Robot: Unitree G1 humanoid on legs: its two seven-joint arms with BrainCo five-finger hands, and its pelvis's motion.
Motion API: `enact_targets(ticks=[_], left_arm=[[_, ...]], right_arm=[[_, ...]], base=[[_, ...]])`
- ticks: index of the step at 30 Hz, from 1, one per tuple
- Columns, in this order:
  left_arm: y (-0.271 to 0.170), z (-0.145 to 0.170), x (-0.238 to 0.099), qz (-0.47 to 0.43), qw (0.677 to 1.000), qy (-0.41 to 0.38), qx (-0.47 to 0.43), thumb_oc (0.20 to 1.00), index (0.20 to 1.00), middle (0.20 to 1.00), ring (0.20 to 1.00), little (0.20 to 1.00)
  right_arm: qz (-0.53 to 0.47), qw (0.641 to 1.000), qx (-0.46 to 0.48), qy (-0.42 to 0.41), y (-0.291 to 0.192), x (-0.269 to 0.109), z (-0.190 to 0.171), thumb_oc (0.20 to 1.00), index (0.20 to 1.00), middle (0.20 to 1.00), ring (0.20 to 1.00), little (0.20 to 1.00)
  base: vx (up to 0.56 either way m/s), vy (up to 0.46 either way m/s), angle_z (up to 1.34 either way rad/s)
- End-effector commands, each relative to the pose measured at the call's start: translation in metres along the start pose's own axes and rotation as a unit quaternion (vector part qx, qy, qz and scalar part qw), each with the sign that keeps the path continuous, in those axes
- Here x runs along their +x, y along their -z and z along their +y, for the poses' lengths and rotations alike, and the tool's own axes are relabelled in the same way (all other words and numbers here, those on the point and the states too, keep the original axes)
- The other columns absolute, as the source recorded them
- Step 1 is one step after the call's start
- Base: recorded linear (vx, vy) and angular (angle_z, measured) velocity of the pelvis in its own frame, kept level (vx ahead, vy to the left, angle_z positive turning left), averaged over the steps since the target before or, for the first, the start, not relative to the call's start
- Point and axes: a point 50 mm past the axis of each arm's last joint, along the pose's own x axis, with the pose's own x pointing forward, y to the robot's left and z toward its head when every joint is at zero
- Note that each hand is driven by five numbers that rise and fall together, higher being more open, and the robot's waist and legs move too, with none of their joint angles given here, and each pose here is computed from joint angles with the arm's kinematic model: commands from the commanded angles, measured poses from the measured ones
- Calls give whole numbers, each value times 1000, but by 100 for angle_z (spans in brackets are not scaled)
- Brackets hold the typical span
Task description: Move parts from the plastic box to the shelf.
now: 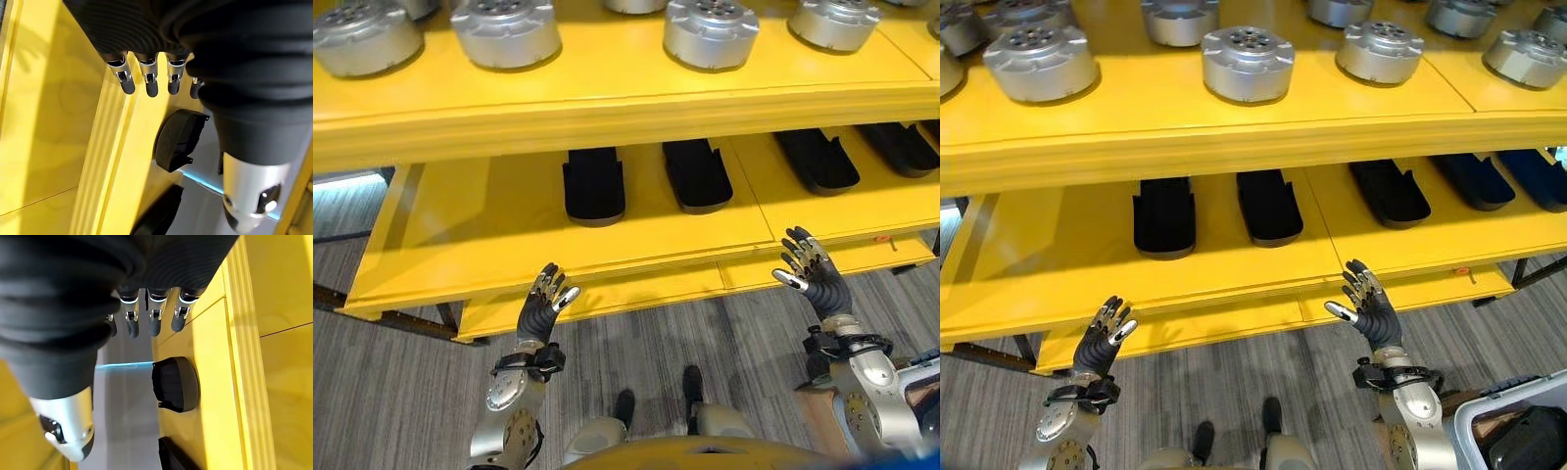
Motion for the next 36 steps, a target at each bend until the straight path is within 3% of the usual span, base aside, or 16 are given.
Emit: enact_targets(ticks=[1,14,24,36], left_arm=[[-26,-2,2,-58,998,24,29,1000,1000,1000,1000,1000],[-42,14,1,-82,996,-13,33,1000,1000,1000,1000,1000],[-36,27,-12,-74,996,-47,28,1000,1000,1000,1000,1000],[-20,2,-2,-48,998,7,26,1000,1000,1000,1000,1000]], right_arm=[[-43,999,3,-20,-18,6,2,1000,1000,1000,1000,1000],[-56,995,-4,-84,-23,27,36,1000,1000,1000,1000,1000],[-47,995,-54,-63,-30,18,13,1000,1000,1000,1000,1000],[-28,998,-63,-6,-24,-2,-15,1000,1000,1000,1000,1000]], base=[[-21,112,-61],[-80,89,-125],[33,-243,-57],[66,-233,-27]])
